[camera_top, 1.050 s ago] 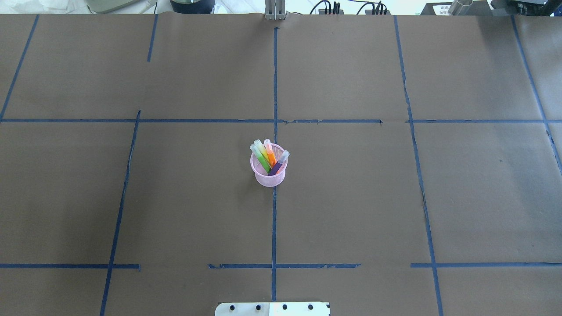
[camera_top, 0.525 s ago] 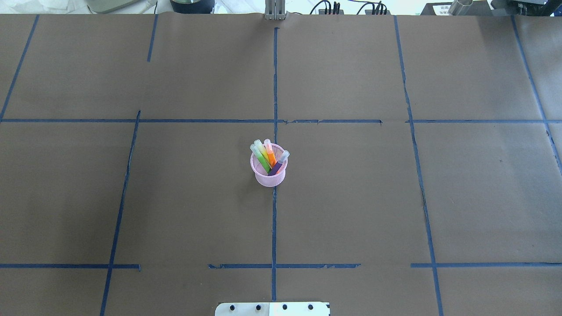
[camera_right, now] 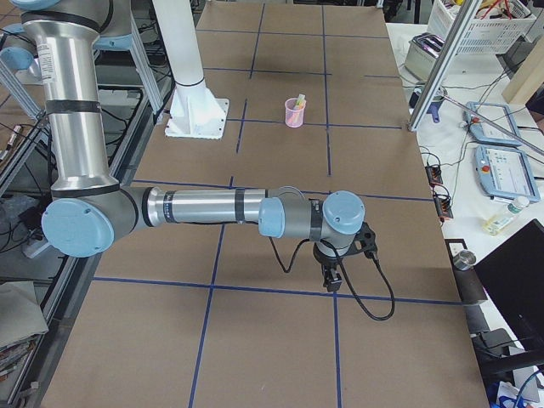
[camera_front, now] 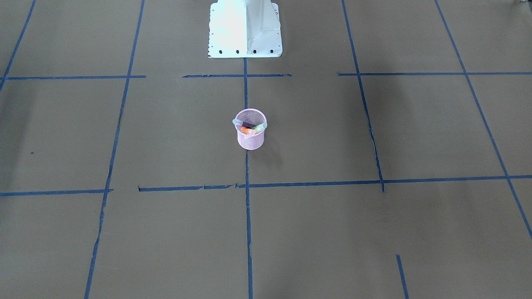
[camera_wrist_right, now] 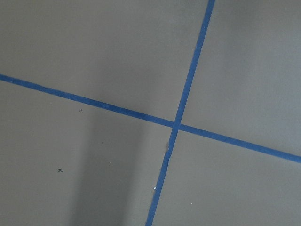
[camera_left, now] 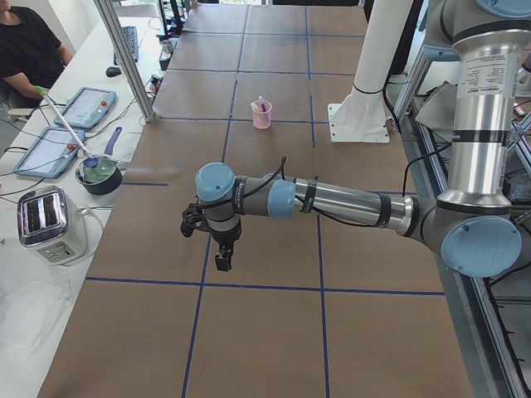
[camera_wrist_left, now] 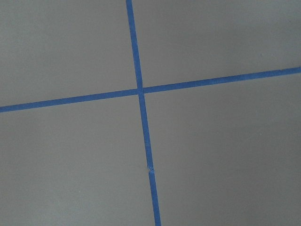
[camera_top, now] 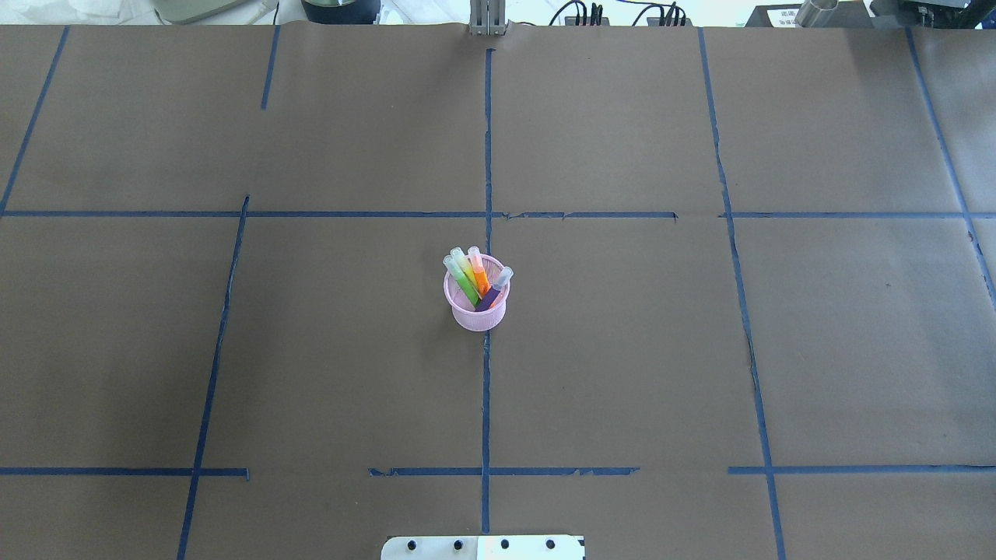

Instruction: Collect pens into pen holder

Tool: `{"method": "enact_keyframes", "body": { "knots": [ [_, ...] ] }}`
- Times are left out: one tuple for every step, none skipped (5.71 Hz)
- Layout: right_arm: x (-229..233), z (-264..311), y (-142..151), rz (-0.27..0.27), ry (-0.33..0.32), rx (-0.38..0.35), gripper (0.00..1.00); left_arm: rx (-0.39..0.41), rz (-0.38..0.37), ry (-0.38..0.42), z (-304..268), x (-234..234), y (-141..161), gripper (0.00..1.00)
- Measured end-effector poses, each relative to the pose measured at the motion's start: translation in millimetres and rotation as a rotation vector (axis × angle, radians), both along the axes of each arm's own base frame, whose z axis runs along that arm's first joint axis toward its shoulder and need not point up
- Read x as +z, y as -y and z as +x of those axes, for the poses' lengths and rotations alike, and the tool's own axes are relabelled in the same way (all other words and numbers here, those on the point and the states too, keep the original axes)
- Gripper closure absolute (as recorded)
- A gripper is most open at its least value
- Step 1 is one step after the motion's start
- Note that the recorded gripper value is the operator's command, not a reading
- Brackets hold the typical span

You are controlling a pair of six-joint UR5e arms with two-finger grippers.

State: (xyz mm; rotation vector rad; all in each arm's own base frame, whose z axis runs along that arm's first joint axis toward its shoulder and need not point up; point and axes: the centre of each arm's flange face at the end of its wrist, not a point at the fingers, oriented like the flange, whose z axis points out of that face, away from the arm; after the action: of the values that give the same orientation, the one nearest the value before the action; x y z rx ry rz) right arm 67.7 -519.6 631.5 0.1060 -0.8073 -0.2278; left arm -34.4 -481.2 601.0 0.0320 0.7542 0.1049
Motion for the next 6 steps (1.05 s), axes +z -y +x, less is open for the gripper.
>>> {"method": "enact_keyframes", "body": {
  "knots": [
    [3.1, -0.1, -3.7, -0.006, -0.003, 0.002, 0.00, 0.000, -0.022, 0.000, -1.7, 13.7, -12.8, 0.00],
    [5.1, 0.1, -5.4, -0.009, -0.007, 0.002, 0.00, 0.000, -0.030, -0.002, -1.3, 18.3, -13.8, 0.00],
    [5.9, 0.2, -7.3, -0.011, -0.010, 0.003, 0.00, -0.001, -0.036, -0.007, -0.5, 15.5, -9.6, 0.00],
    [1.9, 1.3, -8.9, -0.001, -0.027, 0.003, 0.00, -0.002, -0.050, -0.024, 0.2, 9.4, -7.7, 0.00],
    [-3.4, 3.5, -12.0, -0.001, -0.058, 0.018, 0.00, -0.003, -0.066, -0.046, 1.2, 5.8, -7.1, 0.00],
    [-0.5, 4.3, -21.5, -0.034, -0.075, 0.048, 0.00, -0.004, -0.071, -0.054, 1.3, 4.4, -6.0, 0.00]
  ]
}}
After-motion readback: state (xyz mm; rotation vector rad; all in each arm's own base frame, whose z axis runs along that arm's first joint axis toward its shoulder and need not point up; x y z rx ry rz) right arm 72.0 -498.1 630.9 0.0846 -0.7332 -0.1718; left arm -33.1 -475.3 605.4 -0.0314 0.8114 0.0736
